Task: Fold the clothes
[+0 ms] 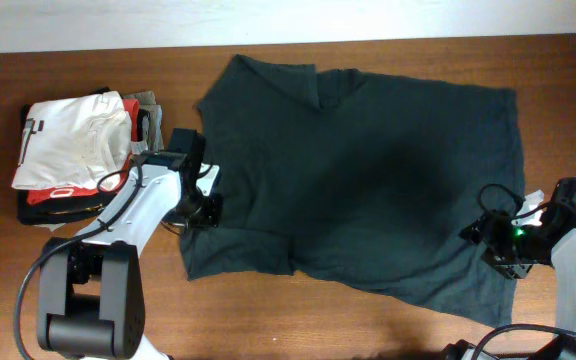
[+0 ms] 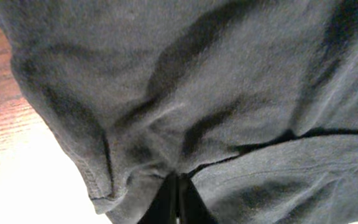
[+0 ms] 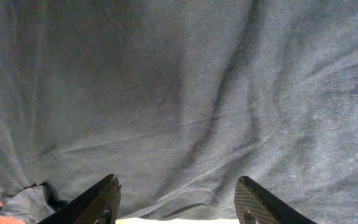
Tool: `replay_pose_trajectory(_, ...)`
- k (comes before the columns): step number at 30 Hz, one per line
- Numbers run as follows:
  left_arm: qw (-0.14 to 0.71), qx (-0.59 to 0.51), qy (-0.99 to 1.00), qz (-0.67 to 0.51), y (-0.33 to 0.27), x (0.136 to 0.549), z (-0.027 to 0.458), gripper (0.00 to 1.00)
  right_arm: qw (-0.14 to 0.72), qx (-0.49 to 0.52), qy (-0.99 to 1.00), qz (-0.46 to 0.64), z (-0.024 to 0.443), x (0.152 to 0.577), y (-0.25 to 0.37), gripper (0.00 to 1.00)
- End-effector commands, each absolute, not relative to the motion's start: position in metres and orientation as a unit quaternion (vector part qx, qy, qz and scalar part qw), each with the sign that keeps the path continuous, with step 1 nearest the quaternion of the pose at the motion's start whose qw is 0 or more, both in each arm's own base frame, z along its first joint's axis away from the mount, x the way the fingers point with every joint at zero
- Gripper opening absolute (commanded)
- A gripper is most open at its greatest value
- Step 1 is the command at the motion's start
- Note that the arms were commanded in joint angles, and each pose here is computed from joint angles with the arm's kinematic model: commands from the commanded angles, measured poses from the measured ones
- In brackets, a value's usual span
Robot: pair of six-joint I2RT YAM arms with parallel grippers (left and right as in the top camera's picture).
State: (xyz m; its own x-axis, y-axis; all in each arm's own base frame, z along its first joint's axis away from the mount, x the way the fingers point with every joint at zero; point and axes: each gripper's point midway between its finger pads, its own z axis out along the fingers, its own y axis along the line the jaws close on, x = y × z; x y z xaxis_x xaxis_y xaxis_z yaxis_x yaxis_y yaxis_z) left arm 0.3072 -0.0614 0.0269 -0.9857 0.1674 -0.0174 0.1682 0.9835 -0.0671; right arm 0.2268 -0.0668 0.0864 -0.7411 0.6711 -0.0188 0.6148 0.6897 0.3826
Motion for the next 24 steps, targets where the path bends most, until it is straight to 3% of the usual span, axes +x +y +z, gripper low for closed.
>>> replay_pose_trajectory(1, 0.006, 0.087, 0.996, -0.028, -0.059, 0.310, 0.028, 0.00, 0.079, 0.354, 0.916, 0.170, 0.086, 0.225, -0.068, 0.63)
replay_pose_trajectory(6, -0.002, 0.082, 0.996, -0.033, -0.060, 0.304, 0.034, 0.00, 0.075, 0.356, 0.917, 0.167, 0.085, 0.223, -0.068, 0.64)
replay_pose_trajectory(11, 0.098, 0.083, 0.991, -0.042, -0.062, 0.328, 0.109, 0.00, 0.074, 0.398, 0.900, 0.165, 0.085, 0.217, -0.082, 0.64)
replay_pose_trajectory(16, 0.112, 0.082, 0.990, -0.036, -0.060, 0.326, 0.120, 0.00, 0.031, 0.458, 0.874, 0.163, 0.079, 0.185, -0.092, 0.64)
replay_pose_trajectory(19, 0.115, 0.083, 0.989, -0.036, -0.060, 0.327, 0.120, 0.00, -0.022, 0.531, 0.838, 0.124, 0.057, 0.150, -0.098, 0.64)
replay_pose_trajectory(24, 0.121, 0.083, 0.989, -0.036, -0.060, 0.330, 0.121, 0.00, -0.033, 0.633, 0.767, 0.096, 0.019, 0.110, -0.114, 0.64)
